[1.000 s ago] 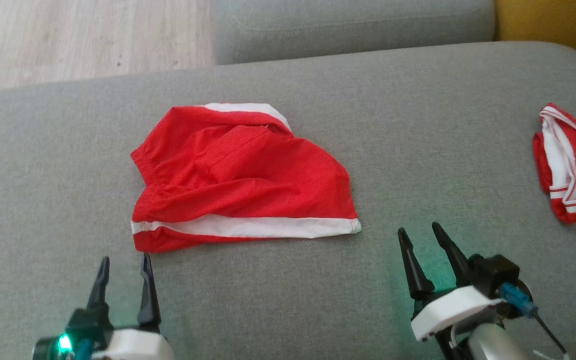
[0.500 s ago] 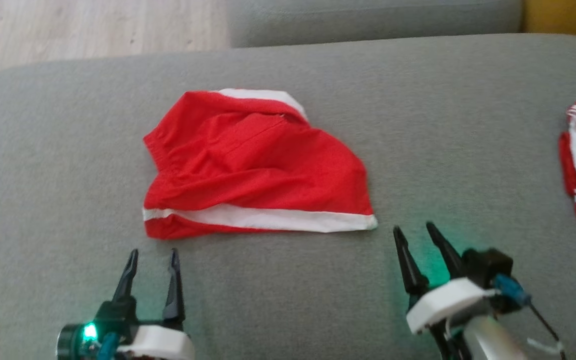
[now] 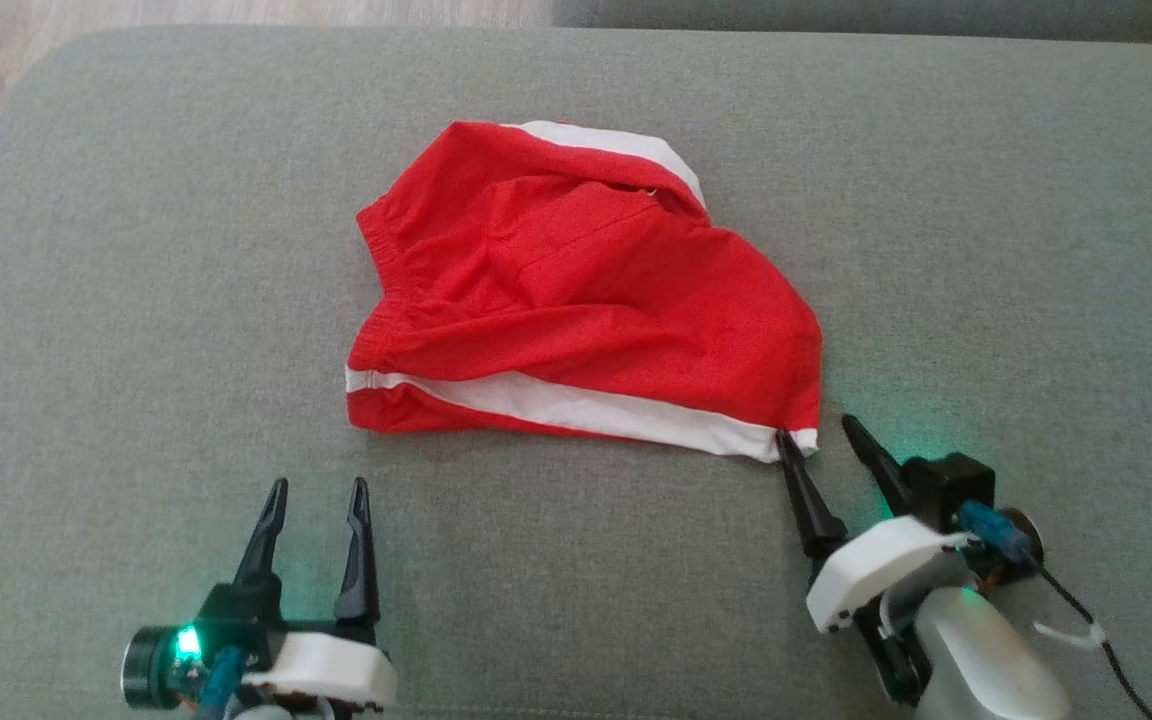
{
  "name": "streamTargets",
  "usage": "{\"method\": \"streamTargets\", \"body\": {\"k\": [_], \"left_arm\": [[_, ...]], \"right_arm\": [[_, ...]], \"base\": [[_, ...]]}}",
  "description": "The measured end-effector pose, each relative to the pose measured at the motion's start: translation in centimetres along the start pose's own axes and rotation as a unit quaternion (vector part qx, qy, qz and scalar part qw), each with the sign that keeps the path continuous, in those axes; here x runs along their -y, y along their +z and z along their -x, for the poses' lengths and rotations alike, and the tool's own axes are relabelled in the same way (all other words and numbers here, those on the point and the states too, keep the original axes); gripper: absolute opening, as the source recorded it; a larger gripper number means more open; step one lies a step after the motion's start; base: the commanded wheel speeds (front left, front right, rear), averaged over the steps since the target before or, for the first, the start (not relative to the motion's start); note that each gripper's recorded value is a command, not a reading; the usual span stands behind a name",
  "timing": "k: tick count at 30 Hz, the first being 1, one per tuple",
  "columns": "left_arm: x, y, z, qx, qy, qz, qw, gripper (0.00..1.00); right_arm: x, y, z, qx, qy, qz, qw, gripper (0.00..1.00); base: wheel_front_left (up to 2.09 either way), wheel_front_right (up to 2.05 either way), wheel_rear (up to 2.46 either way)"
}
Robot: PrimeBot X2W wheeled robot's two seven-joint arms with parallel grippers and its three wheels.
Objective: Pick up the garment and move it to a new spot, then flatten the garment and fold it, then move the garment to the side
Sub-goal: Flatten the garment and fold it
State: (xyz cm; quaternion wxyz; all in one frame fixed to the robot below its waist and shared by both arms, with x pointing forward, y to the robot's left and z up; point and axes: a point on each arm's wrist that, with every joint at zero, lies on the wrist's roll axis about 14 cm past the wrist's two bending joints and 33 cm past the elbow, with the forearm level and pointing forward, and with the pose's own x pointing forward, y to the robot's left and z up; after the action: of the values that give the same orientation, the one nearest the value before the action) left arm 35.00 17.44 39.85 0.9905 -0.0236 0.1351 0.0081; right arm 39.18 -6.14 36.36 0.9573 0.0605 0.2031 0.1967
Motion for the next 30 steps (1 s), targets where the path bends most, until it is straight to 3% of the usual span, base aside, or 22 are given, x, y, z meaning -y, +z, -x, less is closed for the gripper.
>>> {"method": "streamTargets", "body": {"k": [5, 6, 7, 8, 14, 19, 25, 30], "left_arm": [[0.0, 0.5, -0.7, 0.006, -0.001, 0.0, 1.0, 1.0], [0.1, 0.7, -0.9, 0.008, -0.002, 0.0, 1.0, 1.0], [0.1, 0.8, -1.0, 0.009, -0.002, 0.0, 1.0, 1.0], [0.1, 0.8, -1.1, 0.01, -0.002, 0.003, 1.0, 1.0], [0.5, 1.0, -1.4, 0.013, -0.008, 0.004, 1.0, 1.0], [1.7, 1.3, -1.6, 0.016, -0.032, 0.012, 0.999, 1.0], [5.4, 0.1, -1.2, -0.006, -0.106, 0.042, 0.994, 1.0], [7.9, 0.0, -1.0, -0.01, -0.15, 0.047, 0.987, 1.0]], "right_arm": [[-1.0, -0.3, -0.8, -0.011, 0.026, 0.027, 0.999, 1.0], [-1.2, -0.4, -0.9, -0.014, 0.031, 0.03, 0.999, 0.93], [-1.3, -0.5, -0.9, -0.016, 0.034, 0.028, 0.999, 0.53], [-1.4, -0.6, -0.9, -0.017, 0.035, 0.025, 0.999, 0.0], [-0.8, -0.6, -0.8, -0.015, 0.02, 0.002, 1.0, 0.0], [2.4, 0.6, 0.0, 0.007, -0.04, -0.033, 0.999, 0.0], [6.2, 0.3, 3.0, 0.017, -0.11, -0.049, 0.993, 0.0], [7.4, 0.2, 4.3, 0.021, -0.132, -0.052, 0.99, 0.0]], "base": [[0.0, 0.0, 0.0], [0.0, 0.0, 0.0], [0.0, 0.0, 0.0], [0.0, 0.0, 0.0], [0.0, 0.0, 0.0], [0.0, 0.0, 0.0], [0.0, 0.0, 0.0], [0.0, 0.0, 0.0]]}}
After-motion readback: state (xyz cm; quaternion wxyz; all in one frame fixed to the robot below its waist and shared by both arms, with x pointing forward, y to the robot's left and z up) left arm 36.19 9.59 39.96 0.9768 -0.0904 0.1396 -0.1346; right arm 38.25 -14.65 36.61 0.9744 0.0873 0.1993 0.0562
